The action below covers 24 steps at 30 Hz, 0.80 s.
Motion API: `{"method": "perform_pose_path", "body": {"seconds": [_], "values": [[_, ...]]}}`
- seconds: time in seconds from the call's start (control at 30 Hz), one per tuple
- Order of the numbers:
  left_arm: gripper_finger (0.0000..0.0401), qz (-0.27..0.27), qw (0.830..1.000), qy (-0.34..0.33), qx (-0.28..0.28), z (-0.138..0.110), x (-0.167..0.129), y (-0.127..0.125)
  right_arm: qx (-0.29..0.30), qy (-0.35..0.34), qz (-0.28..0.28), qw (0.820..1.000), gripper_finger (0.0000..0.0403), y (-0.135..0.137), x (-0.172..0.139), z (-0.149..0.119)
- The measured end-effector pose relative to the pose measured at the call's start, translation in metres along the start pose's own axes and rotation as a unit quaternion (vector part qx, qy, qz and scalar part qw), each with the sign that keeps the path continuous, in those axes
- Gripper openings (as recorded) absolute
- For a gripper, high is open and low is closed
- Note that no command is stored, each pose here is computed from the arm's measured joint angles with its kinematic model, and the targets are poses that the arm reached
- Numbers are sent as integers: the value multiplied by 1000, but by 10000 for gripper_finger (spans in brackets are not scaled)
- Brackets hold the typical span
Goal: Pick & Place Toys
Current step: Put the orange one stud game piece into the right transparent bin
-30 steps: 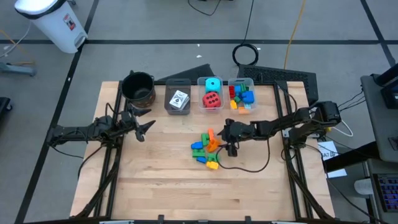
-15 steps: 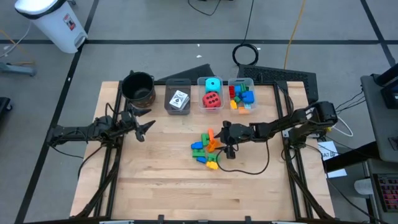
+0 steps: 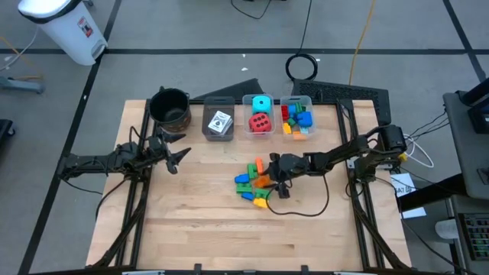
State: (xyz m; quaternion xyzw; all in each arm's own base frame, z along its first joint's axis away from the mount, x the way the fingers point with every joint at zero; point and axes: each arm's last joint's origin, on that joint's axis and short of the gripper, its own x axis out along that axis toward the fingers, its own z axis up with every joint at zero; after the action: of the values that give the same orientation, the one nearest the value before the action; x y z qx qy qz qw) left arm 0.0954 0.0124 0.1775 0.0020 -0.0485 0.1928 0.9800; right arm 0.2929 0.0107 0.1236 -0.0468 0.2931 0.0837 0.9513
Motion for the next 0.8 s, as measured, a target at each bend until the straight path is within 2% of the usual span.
{"method": "perform_pose_path", "body": {"seconds": [0.13, 0.33, 0.53, 0.8], "values": [[292, 0, 1000, 0, 0, 0, 0, 0, 0, -6, 38, 999, 203, 2, 0, 1], [292, 0, 1000, 0, 0, 0, 0, 0, 0, -5, 38, 999, 178, 2, 0, 0], [292, 0, 1000, 0, 0, 0, 0, 0, -50, 0, 39, 998, 157, 2, 0, -1], [292, 0, 1000, 0, 0, 0, 0, 0, -52, -5, 37, 998, 167, 2, 0, 0]]}}
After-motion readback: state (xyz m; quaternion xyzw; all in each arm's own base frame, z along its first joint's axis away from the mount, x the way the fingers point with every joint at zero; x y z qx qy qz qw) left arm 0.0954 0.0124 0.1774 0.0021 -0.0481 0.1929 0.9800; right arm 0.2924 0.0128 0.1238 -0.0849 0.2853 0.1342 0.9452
